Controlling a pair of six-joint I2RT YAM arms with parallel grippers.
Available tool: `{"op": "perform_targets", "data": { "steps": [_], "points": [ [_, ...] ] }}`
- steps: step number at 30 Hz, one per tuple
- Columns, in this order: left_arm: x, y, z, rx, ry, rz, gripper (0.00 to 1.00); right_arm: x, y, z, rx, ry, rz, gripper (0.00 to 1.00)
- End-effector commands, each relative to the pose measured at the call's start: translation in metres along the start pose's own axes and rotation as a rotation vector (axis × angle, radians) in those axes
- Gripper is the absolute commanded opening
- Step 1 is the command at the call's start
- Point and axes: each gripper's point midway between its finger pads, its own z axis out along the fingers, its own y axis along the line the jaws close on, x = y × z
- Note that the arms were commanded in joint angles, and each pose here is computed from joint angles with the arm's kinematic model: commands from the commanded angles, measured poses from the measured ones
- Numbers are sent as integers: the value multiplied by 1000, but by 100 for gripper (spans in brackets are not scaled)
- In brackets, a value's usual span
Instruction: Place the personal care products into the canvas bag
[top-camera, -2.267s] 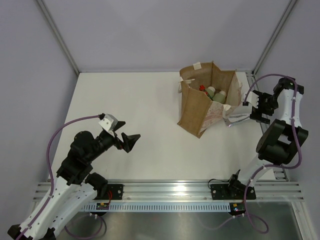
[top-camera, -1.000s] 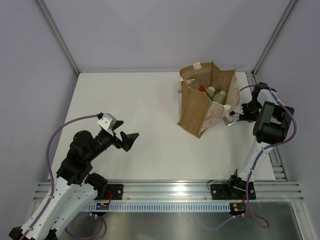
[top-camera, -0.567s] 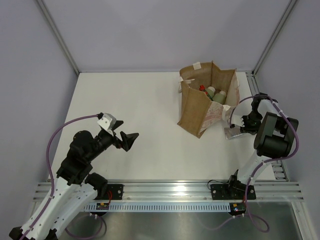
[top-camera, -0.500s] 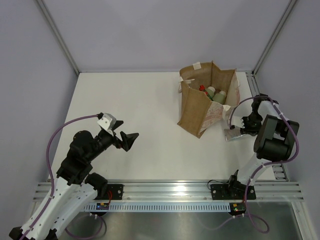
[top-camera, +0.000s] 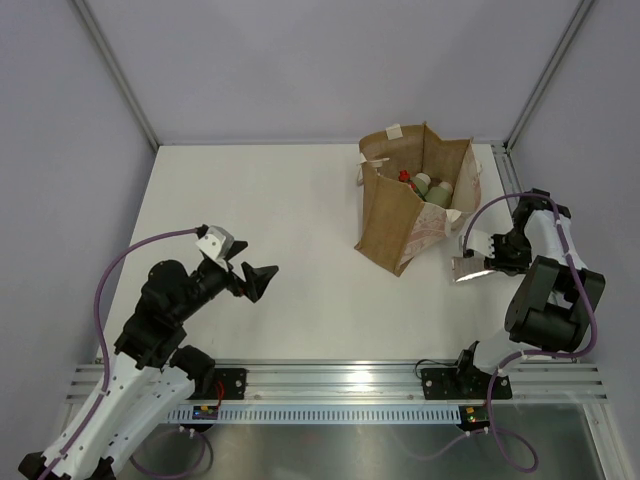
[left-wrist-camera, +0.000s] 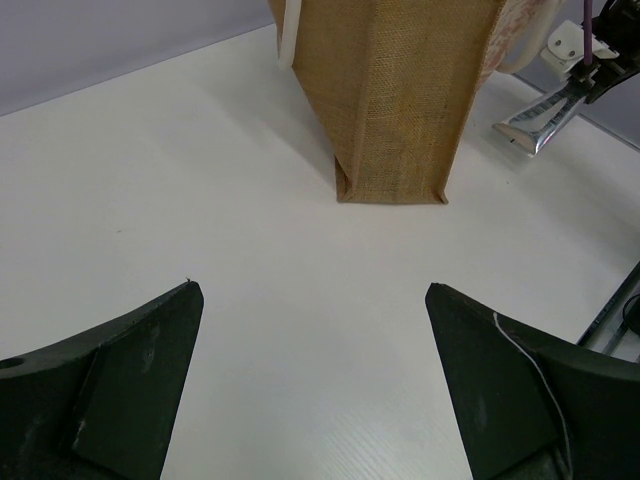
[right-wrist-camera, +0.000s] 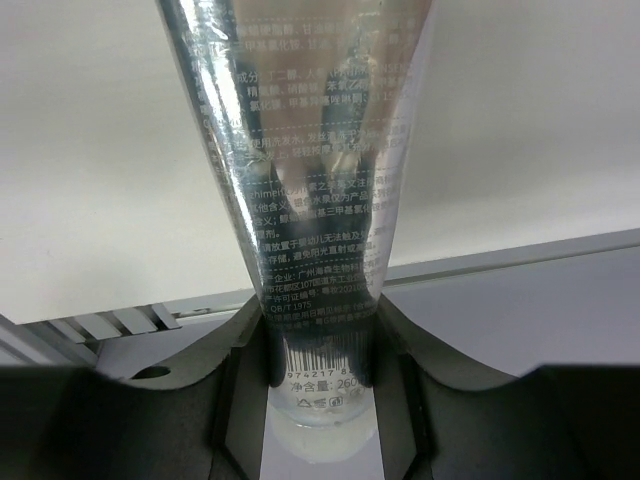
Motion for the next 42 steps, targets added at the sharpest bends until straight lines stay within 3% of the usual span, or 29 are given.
{"op": "perform_targets", "data": {
  "steps": [1, 4, 10, 16, 29, 34, 42],
  "points": [
    [-4, 0, 4, 13, -26, 22, 99, 1, -6, -26, 53, -2, 14, 12],
    [-4, 0, 4, 14, -26, 23, 99, 4, -6, -36, 79, 0, 0, 11],
    [-6, -1, 4, 18, -30, 24, 99, -6, -9, -79, 169, -59, -18, 1],
    [-6, -2, 4, 22, -31, 23, 99, -21, -3, -120, 256, -104, 2, 0],
    [-9, -4, 3, 31, -38, 25, 99, -68, -42, -271, 594, -266, 27, 0],
    [-9, -3, 2, 25, -41, 27, 99, -114, -76, -270, 611, -312, -25, 0],
    [-9, -2, 1, 21, -43, 32, 99, -184, -180, -231, 653, -386, 122, 0]
  ]
}}
